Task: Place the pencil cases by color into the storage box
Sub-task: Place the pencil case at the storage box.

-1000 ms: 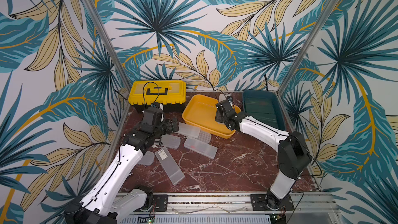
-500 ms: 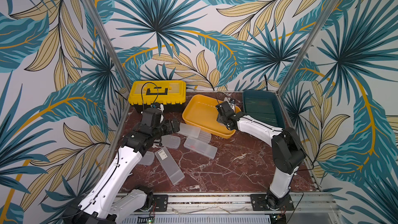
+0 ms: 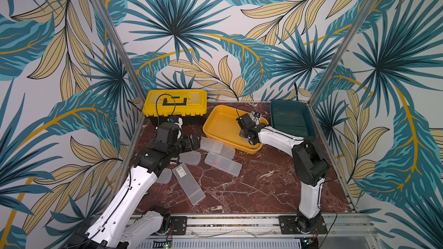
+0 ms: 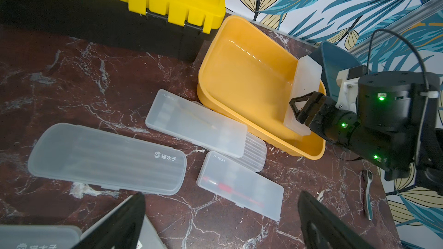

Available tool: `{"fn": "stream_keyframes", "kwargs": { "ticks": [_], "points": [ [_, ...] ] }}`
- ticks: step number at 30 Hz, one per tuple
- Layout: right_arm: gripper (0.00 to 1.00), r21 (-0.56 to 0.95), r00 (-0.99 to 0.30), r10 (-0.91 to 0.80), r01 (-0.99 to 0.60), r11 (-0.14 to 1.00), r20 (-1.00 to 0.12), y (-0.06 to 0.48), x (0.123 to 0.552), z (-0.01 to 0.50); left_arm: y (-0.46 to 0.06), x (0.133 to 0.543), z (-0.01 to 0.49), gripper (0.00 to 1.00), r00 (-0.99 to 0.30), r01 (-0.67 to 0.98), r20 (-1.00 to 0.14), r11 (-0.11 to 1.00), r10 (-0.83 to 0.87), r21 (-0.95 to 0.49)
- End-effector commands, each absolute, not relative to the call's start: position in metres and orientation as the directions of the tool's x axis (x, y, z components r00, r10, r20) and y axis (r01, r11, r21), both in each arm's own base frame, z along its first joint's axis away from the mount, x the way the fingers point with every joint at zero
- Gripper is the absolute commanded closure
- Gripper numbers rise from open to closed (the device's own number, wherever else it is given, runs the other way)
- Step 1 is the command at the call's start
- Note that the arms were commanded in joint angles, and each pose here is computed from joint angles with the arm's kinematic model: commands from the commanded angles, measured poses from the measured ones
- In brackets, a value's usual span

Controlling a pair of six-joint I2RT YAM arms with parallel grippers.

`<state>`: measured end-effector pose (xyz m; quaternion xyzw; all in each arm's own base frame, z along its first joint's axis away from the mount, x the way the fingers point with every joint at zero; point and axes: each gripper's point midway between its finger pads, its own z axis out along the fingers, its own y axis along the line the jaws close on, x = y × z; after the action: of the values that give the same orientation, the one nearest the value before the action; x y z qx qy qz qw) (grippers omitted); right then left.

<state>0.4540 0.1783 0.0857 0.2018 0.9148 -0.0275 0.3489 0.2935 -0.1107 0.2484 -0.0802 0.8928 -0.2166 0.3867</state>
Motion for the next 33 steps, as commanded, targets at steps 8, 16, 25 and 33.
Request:
{"fn": "stream_keyframes", "kwargs": {
  "ticks": [8,16,25,33],
  "points": [
    [0.43,0.03,-0.704,0.37,0.445,0.895,-0.606,0.168,0.44,0.065,-0.114,0.287,0.244,0.0,-0.696,0.036,-0.643,0.879,-0.319,-0.475],
    [0.43,-0.024,-0.734,0.35,0.445,0.895,-0.582,0.168,0.439,0.048,-0.12,0.29,0.241,0.0,-0.713,0.046,-0.624,0.867,-0.319,-0.496],
    [0.28,-0.018,-0.737,0.344,0.435,0.9,-0.582,0.18,0.455,0.056,-0.124,0.292,0.234,0.0,-0.724,0.051,-0.612,0.86,-0.318,-0.507],
    [0.15,0.028,-0.683,0.322,0.404,0.914,-0.655,0.18,0.464,0.113,-0.118,0.299,0.243,0.0,-0.697,0.041,-0.643,0.877,-0.319,-0.48]
  ]
}}
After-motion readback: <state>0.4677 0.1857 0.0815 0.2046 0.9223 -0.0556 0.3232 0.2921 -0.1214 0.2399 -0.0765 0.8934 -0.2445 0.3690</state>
